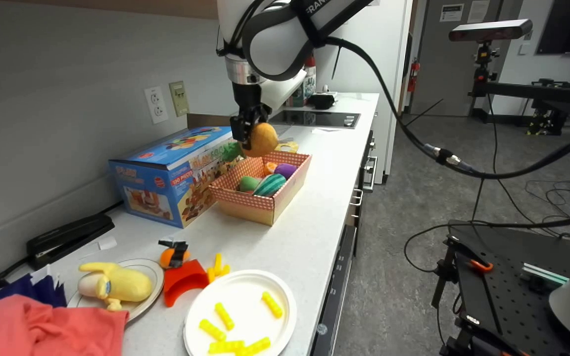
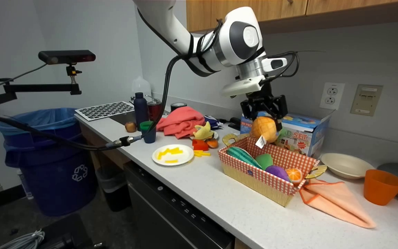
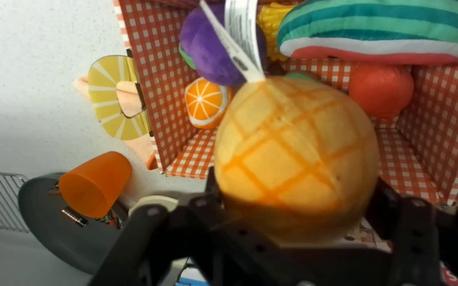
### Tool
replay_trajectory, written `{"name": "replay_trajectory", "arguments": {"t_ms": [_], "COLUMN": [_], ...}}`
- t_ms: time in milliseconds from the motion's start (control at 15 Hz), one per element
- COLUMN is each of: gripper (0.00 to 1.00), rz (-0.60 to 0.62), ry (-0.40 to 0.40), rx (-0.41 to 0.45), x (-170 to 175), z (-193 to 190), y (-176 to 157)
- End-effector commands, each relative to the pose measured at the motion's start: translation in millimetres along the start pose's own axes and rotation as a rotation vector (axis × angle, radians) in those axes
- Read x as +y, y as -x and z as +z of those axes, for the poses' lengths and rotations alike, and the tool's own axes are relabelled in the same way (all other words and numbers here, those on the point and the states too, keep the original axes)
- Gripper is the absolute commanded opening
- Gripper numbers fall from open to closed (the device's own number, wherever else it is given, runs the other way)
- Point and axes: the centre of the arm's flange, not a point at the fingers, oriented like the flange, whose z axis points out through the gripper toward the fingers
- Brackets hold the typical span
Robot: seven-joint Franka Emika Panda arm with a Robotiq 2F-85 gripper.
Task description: Put the purple, pineapple, and banana plushies in the box
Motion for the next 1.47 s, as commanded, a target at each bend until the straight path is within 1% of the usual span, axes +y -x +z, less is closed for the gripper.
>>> {"name": "replay_trajectory", "arguments": {"t_ms": [0, 333, 467, 600, 800, 1000, 1200, 1400], "gripper": [1.00, 1.00, 1.00, 1.00, 1.00, 1.00, 1.00, 1.00], "rz": [0.022, 0.026, 0.021, 0.003, -0.062, -0.148, -0.225, -0.296], "ry": [0.052, 0.069, 0.064, 0.049, 0.009, -0.084, -0.186, -0.249], "rx": [0.012, 0.055, 0.069, 0.082, 0.104, 0.111, 0.091, 0.081], "x": [-3.1, -11.6, -19.6, -32.9, -63.3, -102.7, -141.2, -175.0], "z": [-15.9, -36.2, -43.8, -51.6, -60.4, -66.5, -70.7, -71.8], "y": [-7.1, -5.0, -5.0, -6.3, -10.0, -16.1, -22.1, -27.1]}}
